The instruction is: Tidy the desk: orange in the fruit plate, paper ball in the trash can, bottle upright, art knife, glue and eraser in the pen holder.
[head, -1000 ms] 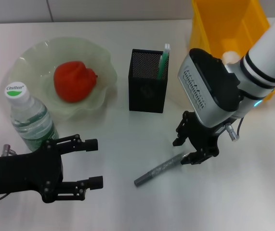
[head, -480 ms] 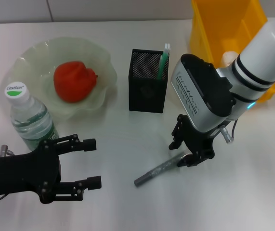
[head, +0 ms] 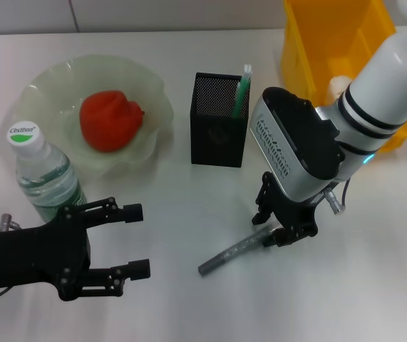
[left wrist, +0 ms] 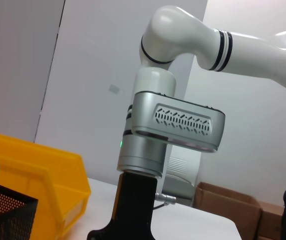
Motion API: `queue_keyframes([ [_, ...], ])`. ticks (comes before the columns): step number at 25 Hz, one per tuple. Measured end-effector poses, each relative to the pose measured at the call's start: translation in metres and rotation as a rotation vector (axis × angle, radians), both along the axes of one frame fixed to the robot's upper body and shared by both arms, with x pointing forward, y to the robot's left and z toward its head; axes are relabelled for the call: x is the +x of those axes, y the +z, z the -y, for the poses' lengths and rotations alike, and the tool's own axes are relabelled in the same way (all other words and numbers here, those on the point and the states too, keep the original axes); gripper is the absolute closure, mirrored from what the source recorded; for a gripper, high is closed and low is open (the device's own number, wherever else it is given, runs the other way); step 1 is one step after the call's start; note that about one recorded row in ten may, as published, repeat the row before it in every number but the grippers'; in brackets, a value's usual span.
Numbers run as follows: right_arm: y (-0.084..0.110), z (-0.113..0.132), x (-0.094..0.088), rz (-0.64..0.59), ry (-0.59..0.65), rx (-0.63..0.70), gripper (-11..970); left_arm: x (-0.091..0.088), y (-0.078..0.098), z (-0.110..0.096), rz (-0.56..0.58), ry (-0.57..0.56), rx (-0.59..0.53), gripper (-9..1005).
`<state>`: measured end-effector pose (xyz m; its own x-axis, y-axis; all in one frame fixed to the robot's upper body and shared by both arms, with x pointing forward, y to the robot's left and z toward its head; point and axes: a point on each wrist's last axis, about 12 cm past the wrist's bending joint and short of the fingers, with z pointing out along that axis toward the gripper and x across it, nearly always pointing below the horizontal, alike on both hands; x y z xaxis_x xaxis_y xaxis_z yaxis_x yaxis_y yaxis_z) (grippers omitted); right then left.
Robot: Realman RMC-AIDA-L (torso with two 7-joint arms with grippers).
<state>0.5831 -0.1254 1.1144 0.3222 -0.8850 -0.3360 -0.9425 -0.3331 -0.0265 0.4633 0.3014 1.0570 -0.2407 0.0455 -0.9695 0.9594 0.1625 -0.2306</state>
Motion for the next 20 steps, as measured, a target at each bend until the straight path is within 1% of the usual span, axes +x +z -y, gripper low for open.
queue_keyframes([
  [6,-0.0006,0.0000,-0.0004,0.000,0.002,-0.003,651,-0.0006,0.0016,-0.0010,0.002,0.002,-0.013,173],
  [16,0.0020,0.0004,-0.0005,-0.001,-0.002,0.006,791,-0.0007,0.0018,-0.0024,0.005,0.006,-0.012,174],
  [20,0.0067,0.0010,-0.0016,-0.009,0.001,0.006,790,-0.0007,0.0019,-0.0025,0.006,0.007,-0.012,174],
])
